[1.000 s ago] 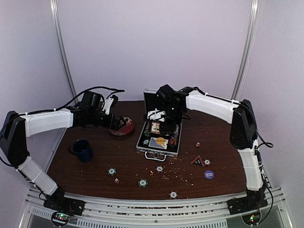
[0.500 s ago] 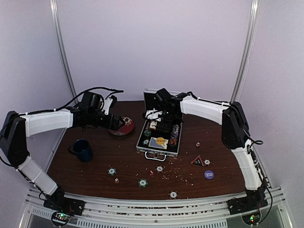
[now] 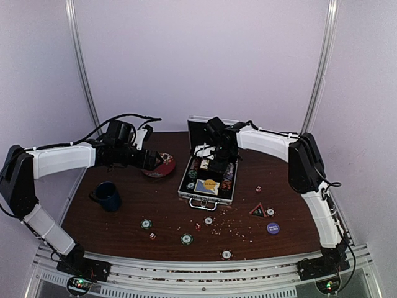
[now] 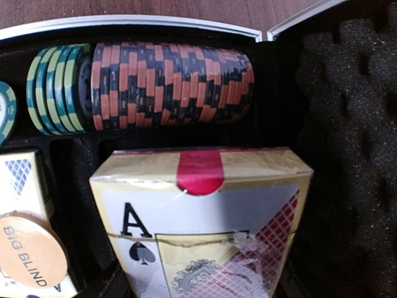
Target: Pack up texas hold em set
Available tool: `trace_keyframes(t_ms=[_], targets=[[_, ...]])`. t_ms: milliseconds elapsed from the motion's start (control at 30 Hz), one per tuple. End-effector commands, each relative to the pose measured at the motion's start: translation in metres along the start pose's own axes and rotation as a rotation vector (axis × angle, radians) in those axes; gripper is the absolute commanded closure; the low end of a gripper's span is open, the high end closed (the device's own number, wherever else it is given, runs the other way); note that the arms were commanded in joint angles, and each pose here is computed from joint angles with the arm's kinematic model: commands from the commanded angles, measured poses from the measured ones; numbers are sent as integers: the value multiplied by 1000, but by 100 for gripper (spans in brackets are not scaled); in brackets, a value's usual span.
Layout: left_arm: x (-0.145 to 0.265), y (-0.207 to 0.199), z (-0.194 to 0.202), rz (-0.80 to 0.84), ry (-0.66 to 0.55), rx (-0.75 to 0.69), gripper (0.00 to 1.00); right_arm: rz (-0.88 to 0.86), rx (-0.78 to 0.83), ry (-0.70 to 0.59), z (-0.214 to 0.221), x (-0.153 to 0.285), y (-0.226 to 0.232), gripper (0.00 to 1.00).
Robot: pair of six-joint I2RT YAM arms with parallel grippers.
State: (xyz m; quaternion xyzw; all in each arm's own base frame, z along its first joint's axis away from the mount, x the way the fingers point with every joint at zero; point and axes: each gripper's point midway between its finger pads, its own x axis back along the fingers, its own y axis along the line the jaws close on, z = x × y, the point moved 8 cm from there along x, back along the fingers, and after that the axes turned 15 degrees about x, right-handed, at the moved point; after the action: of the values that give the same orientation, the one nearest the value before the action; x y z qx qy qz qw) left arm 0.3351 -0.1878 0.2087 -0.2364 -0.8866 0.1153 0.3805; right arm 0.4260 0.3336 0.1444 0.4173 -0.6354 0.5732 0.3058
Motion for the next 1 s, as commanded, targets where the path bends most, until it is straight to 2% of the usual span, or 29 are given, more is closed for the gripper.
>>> trace_keyframes(t_ms=[0, 233, 533, 667, 833, 967], targets=[[7, -4, -9, 32, -54, 1, 14, -21, 12, 54, 6, -12, 5, 49], [6, -3, -8, 34, -47, 2, 14, -47, 15, 85, 10, -21, 12, 48], [4, -3, -7, 32, -42, 4, 14, -35, 11, 80, 10, -17, 9, 33], [5, -3, -8, 32, -44, 2, 14, -42, 26, 63, 8, -9, 8, 31], [5, -3, -8, 34, -45, 2, 14, -36, 37, 51, 7, 4, 4, 22], [5, -3, -8, 38, -43, 1, 14, -14, 33, 38, 6, 13, -2, 21]])
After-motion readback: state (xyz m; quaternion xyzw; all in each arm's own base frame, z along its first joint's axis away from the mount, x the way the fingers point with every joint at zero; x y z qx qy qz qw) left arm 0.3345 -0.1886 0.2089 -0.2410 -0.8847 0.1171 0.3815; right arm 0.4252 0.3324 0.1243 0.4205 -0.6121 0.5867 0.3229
